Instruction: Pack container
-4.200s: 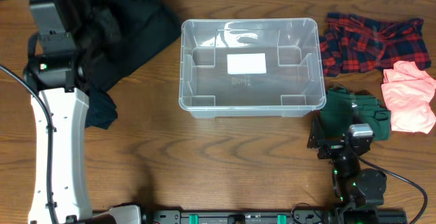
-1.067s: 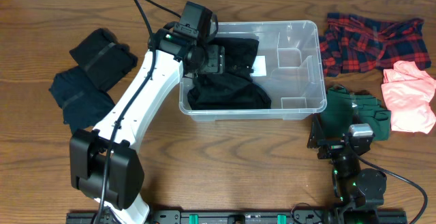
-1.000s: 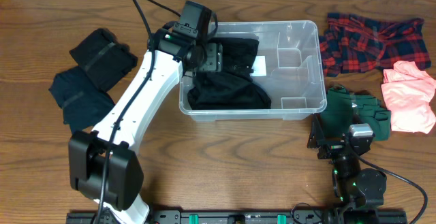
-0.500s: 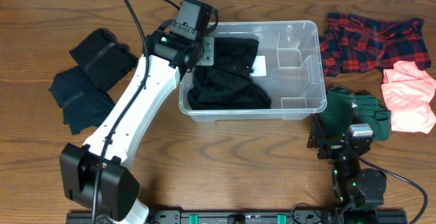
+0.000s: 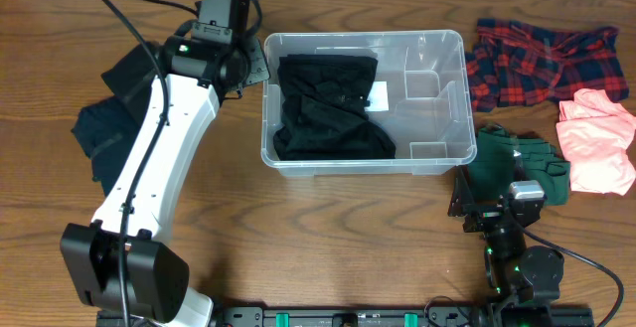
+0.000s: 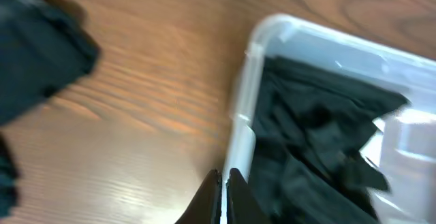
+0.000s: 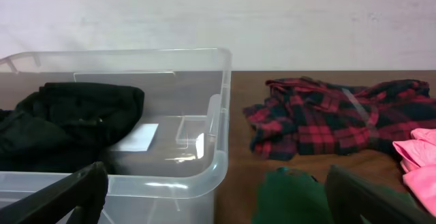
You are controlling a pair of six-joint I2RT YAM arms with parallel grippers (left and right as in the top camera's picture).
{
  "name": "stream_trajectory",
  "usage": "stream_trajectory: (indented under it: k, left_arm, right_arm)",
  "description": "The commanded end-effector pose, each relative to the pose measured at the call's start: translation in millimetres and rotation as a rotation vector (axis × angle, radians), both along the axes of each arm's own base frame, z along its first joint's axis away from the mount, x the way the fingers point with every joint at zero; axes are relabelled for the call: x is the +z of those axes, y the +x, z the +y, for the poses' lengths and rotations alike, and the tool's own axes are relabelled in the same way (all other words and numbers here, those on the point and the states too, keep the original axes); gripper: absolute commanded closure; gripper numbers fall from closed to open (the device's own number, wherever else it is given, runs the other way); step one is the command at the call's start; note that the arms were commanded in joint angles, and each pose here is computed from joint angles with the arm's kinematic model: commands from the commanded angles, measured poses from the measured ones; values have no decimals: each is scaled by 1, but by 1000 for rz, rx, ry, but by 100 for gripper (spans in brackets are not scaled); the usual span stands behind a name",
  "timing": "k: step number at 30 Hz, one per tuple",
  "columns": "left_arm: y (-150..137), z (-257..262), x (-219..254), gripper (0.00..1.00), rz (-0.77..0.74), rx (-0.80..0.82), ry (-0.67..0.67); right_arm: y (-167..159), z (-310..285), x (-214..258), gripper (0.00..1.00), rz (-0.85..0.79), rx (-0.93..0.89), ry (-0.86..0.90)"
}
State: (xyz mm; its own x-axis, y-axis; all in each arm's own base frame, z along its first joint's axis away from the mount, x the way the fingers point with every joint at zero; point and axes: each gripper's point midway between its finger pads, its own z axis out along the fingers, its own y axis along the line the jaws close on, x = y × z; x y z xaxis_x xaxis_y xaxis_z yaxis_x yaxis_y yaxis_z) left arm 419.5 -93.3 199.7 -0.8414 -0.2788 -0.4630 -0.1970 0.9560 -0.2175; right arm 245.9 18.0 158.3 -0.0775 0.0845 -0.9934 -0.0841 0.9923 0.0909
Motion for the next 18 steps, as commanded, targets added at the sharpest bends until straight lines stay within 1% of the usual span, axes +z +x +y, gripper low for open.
stream_trajectory:
  k: [1,5,8,14,18]
  left_arm:
    - [-11,-32,10,94,28,-78,-139]
    - [-27,-58,7,94,72,-162,-174]
    - [-45,-75,2,94,118,-221,-162]
    - [-78,-103,-11,94,204,-361,-104]
    - [-80,-111,-29,94,231,-380,-30]
  right_arm:
    - [0,-2,-1,1,1,-9,9]
    - [0,-2,-1,1,1,-9,9]
    - [0,-2,-1,1,2,-9,9]
    - [0,-2,-1,1,1,-9,9]
    - [0,-2,-1,1,1,-9,9]
